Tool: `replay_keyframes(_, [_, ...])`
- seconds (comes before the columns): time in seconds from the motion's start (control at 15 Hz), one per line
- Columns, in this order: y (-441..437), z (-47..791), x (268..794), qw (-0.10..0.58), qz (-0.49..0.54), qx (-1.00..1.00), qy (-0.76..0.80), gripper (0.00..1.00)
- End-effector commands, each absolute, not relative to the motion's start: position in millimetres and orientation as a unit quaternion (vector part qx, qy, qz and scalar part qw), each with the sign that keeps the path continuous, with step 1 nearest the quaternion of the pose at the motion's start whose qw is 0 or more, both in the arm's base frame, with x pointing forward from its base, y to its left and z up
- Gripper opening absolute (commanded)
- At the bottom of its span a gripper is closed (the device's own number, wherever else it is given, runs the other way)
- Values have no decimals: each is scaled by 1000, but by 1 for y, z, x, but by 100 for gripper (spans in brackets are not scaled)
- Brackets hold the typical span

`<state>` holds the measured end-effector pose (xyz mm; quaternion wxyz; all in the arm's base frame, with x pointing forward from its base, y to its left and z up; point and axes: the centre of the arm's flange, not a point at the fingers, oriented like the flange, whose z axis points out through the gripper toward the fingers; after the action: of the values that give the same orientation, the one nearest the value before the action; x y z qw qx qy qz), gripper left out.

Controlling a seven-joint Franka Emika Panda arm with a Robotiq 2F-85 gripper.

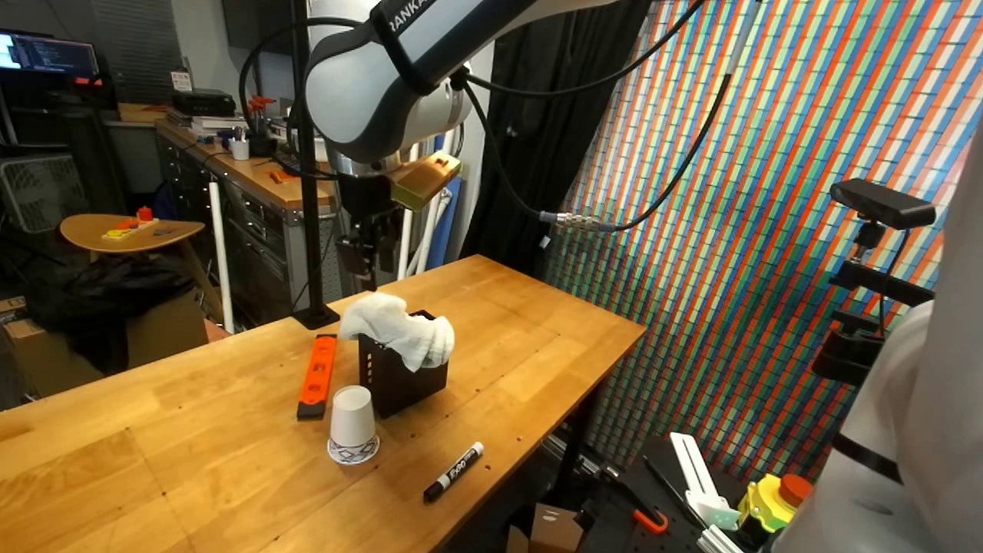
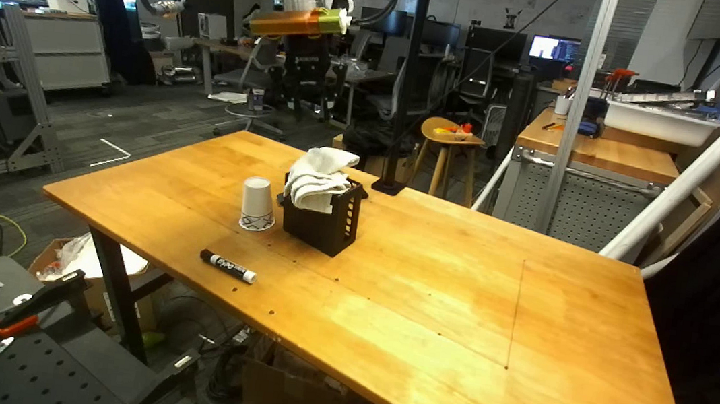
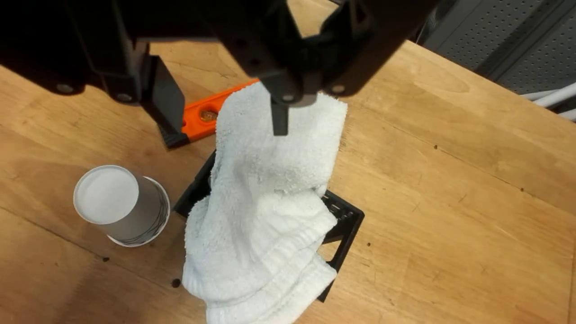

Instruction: Pick up the white towel and place it on the basket, push the towel into the basket

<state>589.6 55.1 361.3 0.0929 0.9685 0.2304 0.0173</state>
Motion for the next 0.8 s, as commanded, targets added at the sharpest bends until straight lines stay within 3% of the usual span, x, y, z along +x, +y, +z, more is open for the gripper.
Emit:
replay_keyframes(0.0, [56, 364, 577, 111, 10, 967, 231, 25])
replay_keyframes(0.13, [57, 357, 576, 108, 3, 968, 228, 10])
replay_keyframes(0.33, [64, 343, 576, 99, -4, 968, 233, 1])
replay_keyframes(0.73, [72, 314, 580, 92, -20, 967, 239, 6])
